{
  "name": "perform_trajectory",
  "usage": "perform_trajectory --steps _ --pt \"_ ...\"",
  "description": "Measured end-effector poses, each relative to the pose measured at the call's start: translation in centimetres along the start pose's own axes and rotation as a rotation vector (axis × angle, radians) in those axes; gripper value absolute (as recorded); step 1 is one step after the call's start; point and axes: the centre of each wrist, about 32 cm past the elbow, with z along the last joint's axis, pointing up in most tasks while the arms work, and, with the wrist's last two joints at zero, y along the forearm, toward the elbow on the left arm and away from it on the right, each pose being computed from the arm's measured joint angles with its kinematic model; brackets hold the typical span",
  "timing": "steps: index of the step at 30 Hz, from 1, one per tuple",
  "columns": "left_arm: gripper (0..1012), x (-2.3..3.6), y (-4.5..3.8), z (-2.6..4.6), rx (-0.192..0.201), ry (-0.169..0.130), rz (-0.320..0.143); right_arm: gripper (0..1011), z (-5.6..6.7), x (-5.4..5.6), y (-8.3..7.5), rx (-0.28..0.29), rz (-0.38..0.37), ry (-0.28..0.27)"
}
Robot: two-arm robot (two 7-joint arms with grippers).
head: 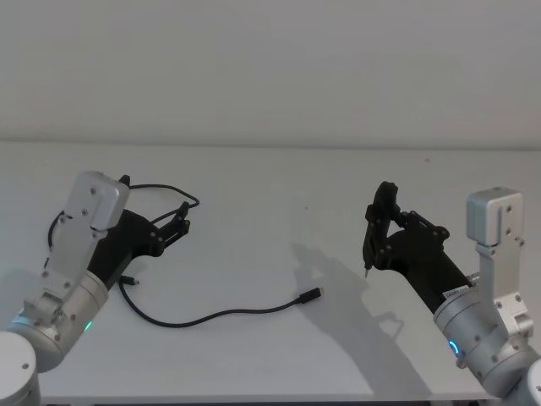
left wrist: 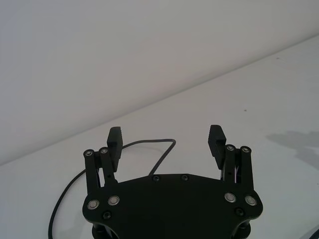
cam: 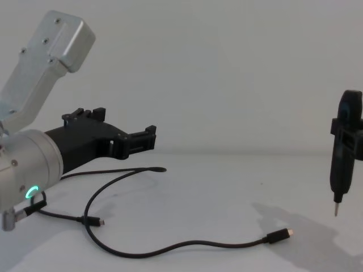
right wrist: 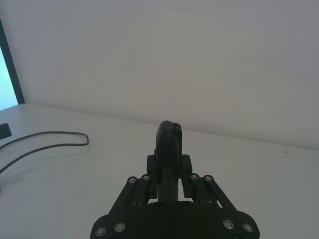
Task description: Pick up the data cable with the one hand.
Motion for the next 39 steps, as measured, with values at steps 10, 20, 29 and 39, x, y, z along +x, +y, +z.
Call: perform_trajectory --steps 10,20,29,39 --pt "1001 0.01 0.01 0.00 0.000 0.000 0.001 274 0.00 0.00 0.00 0.000 0.000 0.000" --pt "1001 0.01 0.01 0.00 0.000 0.000 0.000 274 0.00 0.00 0.00 0.000 0.000 0.000" --pt "1001 0.01 0.01 0.00 0.000 0.000 0.000 274 0.00 0.00 0.00 0.000 0.000 0.000" --pt "1001 0.02 0.02 0.04 0.003 0.000 -0.006 275 0.00 0.00 0.00 0.000 0.000 0.000"
